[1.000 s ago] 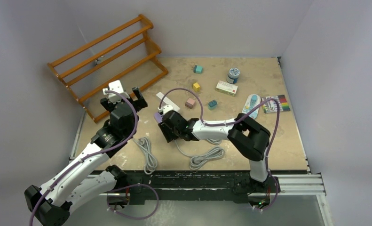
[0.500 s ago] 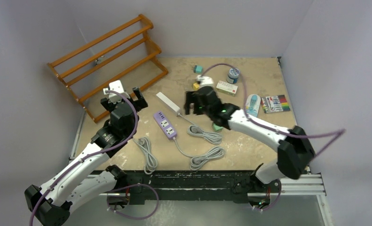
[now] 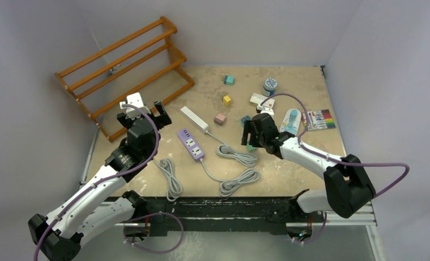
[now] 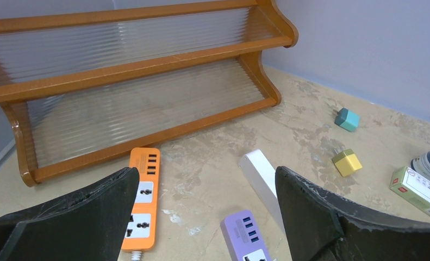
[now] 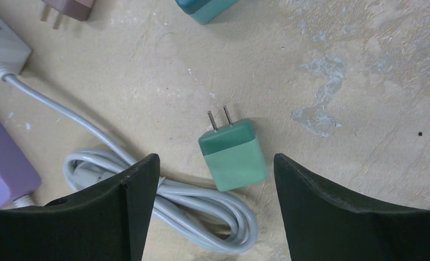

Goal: Insert the plug

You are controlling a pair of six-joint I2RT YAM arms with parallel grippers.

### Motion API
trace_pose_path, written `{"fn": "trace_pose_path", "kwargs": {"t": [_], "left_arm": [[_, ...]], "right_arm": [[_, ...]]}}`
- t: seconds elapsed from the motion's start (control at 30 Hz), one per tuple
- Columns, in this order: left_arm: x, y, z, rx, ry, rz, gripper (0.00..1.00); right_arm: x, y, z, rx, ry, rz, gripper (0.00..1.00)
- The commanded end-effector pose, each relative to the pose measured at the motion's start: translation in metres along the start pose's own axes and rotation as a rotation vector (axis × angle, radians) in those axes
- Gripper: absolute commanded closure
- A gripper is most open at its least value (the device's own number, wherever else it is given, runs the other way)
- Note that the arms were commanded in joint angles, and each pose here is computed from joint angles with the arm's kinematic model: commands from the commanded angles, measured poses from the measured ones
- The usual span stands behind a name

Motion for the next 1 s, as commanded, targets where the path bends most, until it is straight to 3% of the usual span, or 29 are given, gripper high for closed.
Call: {"fn": "trace_pose_path", "kwargs": {"t": [0.0, 0.13, 0.43, 0.9, 0.97], "left_arm": [[-0.011, 0.001, -0.005, 0.015, 0.037, -0.027, 0.05], [-0.011, 0.001, -0.005, 0.012, 0.029, -0.023, 0.04], [-0.013, 0.004, -0.007, 0.043, 0.037, -0.022, 0.04], [-0.014, 0.005, -0.008, 0.051, 0.041, -0.024, 0.04], [-0.014, 0.005, -0.009, 0.054, 0.043, -0.024, 0.04]], "right_arm": [[-0.007, -0.009, 0.002, -0.001, 0.014, -0.005, 0.25], [-0.002, -0.017, -0.003, 0.020, 0.038, 0.015, 0.31], [0.012, -0.025, 0.001, -0.014, 0.108, 0.111, 0.35], [0.021, -0.027, -0.007, 0.028, 0.132, 0.160, 0.37], [0.022, -0.029, -0.008, 0.040, 0.133, 0.168, 0.47]]}}
Point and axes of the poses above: each gripper's point midway between its finger pads, its own y axis back along the fingers, its own z axis along the line the jaws close on, x = y × z, the point moved 4 cm from there along y, back along the fingers, and after that the axes turned 1 degree about y, right-handed, at the moved point
